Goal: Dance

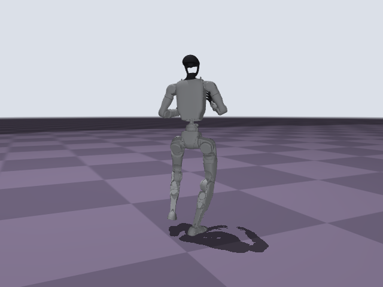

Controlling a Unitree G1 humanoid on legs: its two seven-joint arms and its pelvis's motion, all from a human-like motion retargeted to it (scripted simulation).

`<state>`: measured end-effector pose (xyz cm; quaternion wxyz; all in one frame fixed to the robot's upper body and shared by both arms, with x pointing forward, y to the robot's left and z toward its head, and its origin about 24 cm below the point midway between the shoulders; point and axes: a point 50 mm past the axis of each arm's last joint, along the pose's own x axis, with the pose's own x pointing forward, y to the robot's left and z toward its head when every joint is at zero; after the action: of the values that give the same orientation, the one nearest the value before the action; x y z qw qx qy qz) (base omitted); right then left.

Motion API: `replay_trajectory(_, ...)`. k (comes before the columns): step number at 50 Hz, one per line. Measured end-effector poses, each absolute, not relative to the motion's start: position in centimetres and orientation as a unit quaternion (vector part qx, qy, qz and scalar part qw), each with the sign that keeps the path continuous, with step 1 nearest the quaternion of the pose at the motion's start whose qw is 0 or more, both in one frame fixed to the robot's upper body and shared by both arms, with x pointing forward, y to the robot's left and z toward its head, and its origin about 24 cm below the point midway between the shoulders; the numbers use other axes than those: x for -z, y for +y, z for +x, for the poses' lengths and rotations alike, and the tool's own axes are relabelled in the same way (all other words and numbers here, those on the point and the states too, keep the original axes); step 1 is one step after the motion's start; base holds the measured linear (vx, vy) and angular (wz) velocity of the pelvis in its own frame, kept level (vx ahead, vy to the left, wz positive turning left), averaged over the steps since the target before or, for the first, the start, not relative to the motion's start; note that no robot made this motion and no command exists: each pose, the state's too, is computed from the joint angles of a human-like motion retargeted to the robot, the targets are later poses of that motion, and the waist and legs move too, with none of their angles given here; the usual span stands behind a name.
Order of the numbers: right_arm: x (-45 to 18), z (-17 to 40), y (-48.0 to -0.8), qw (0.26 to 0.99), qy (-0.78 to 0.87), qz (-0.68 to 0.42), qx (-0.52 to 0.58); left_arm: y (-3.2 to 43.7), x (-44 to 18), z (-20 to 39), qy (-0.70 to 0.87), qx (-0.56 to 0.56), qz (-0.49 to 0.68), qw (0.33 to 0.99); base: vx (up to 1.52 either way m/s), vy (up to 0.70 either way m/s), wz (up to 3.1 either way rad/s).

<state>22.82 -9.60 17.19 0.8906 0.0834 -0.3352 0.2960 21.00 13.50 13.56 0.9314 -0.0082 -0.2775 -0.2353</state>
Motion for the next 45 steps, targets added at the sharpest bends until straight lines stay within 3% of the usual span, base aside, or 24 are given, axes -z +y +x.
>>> replay_trajectory(5, -15.7, 21.5, -9.2, 0.893, -0.294, 0.142, -0.309, 14.1, -12.5, 19.6, -0.245, 0.239, -0.028, 0.939, 0.33, 0.11, -0.08)
replay_trajectory(12, -13.3, 20.9, -9.3, 0.909, -0.245, 0.111, -0.318, 12.7, -12.8, 19.4, -0.243, 0.272, -0.061, 0.929, 0.26, 0.15, -0.32)
replay_trajectory(18, -11.9, 21.5, -9.6, 0.915, -0.216, 0.102, -0.326, 11.3, -14.3, 21.0, -0.275, 0.343, 0.007, 0.898, 0.24, 0.08, -0.4)
replay_trajectory(22, -11.5, 21.1, -10.2, 0.914, -0.203, 0.092, -0.34, 11.0, -14.0, 21.4, -0.27, 0.354, -0.018, 0.895, 0.24, -0.05, -0.4)
replay_trajectory(29, -10.7, 20.4, -10.2, 0.916, -0.168, 0.106, -0.347, 11.3, -11.0, 20.7, -0.199, 0.324, -0.101, 0.919, 0.13, -0.11, -0.15)
replay_trajectory(37, -15.4, 21.9, -8.4, 0.875, -0.269, 0.073, -0.396, 14.3, -9.9, 19.4, -0.168, 0.277, -0.064, 0.944, 0.14, -0.08, -0.45)
replay_trajectory(45, -15.4, 20.3, -8.6, 0.878, -0.282, 0.071, -0.381, 15.0, -8.2, 17.3, -0.118, 0.237, -0.135, 0.955, 0.22, 0.07, 0.25)
